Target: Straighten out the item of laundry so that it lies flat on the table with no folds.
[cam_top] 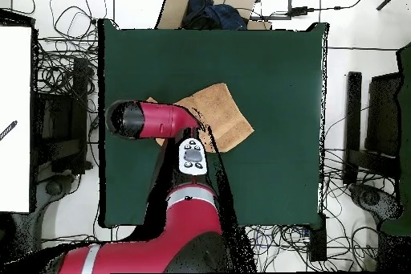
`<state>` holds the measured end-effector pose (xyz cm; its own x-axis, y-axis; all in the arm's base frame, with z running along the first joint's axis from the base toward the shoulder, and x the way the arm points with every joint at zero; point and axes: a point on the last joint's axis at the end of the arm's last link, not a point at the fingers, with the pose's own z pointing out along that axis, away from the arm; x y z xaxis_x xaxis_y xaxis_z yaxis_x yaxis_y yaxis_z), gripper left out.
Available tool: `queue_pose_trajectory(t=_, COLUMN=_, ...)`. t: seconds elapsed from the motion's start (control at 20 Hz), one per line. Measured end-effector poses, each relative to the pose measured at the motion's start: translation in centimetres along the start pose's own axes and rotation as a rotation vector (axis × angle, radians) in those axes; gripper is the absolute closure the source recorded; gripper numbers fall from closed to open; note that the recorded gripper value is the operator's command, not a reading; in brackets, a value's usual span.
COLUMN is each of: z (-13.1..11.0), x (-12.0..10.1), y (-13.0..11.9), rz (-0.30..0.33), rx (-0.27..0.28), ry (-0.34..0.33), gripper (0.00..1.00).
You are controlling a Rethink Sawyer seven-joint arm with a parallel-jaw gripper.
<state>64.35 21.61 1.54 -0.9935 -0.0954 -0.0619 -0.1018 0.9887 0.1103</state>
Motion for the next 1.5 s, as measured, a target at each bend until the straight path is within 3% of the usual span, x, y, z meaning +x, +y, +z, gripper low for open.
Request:
queue_pose_trajectory(t=0.2, z=-1.6, x=0.0, y=-0.6, rz=0.009, rx=0.002, ry=-0.01, gripper=0.0)
queue_pose_trajectory(t=0.4, z=-3.0, x=-0.6, y=-2.9, rz=0.043, rx=0.007, ry=-0.025, gripper=0.0)
queue_pose_trajectory(t=0.5, z=-3.6, x=-1.1, y=-4.3, rz=0.064, rx=0.009, ry=-0.036, gripper=0.0)
queue_pose_trajectory(t=0.55, z=-4.1, x=-1.5, y=-6.2, rz=0.091, rx=0.012, ry=-0.044, gripper=0.0)
queue_pose_trajectory(t=1.05, z=-4.3, x=-1.7, y=-14.1, rz=0.208, rx=0.018, ry=-0.045, gripper=0.0)
queue_pose_trajectory(t=1.5, z=-4.4, x=-2.0, y=-16.0, rz=0.243, rx=0.002, ry=-0.052, gripper=0.0)
